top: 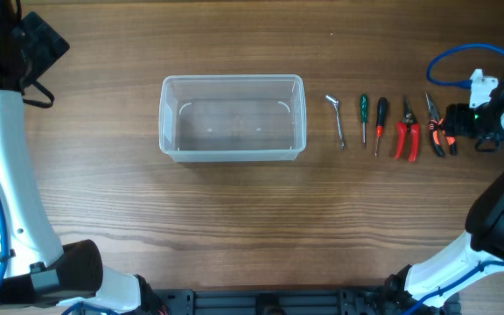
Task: Pack container
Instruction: 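Lower the right gripper onto the orange-black pliers and grasp them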
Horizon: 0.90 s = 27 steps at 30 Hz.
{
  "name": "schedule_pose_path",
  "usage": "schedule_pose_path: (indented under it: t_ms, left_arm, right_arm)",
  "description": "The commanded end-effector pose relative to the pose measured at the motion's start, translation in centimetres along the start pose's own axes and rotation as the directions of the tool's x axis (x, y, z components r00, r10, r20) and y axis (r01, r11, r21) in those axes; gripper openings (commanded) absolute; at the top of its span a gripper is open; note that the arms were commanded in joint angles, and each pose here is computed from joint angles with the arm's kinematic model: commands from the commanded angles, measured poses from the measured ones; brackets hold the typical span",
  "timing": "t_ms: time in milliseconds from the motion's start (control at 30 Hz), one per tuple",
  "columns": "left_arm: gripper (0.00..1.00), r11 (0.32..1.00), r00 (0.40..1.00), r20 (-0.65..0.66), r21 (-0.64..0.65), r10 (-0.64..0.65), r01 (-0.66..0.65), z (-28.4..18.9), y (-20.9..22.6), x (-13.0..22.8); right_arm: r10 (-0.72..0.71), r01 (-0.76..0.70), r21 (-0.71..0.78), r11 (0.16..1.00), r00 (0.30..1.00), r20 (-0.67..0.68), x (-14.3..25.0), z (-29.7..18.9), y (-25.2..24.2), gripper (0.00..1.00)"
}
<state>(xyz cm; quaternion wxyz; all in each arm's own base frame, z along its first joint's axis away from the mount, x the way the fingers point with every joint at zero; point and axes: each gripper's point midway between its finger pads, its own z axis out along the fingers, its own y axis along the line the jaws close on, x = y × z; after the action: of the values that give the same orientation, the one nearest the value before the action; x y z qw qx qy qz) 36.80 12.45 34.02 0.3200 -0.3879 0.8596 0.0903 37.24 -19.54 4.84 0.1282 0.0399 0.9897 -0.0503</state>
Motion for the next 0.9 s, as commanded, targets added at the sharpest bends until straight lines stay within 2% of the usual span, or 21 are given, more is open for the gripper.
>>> schedule_pose_path:
  t_ms: [0, 167, 367, 700, 867]
  left_arm:
    - [1.0, 1.0, 1.0, 0.005, -0.01, 0.016, -0.016, 0.0, 0.2, -0.2]
    - [1.0, 1.0, 1.0, 0.006, -0.01, 0.016, -0.016, 0.0, 0.2, -0.3]
    - [1.0, 1.0, 1.0, 0.005, -0.01, 0.016, -0.016, 0.0, 0.2, -0.2]
    - [1.0, 1.0, 1.0, 0.005, -0.01, 0.016, -0.016, 0.0, 0.2, -0.2]
    - [1.0, 1.0, 1.0, 0.006, -0.01, 0.016, -0.016, 0.0, 0.2, -0.3]
  right_arm:
    - [-0.086, 0.087, 0.026, 0.996, 0.996, -0.04, 0.3, 1.3, -0.8, 0.69]
    - [-0.072, 0.073, 0.014, 0.997, 0.996, -0.048, 0.6, 2.3, -1.0, 0.72]
    - [-0.063, 0.062, -0.02, 0.998, 0.996, -0.059, 0.9, 3.2, -0.4, 0.68]
    - [0.011, -0.012, -0.017, 1.0, 0.998, -0.064, 1.1, 3.8, -0.4, 0.68]
    - [0.014, -0.015, -0.016, 1.0, 0.998, -0.061, 1.0, 3.8, -0.4, 0.6]
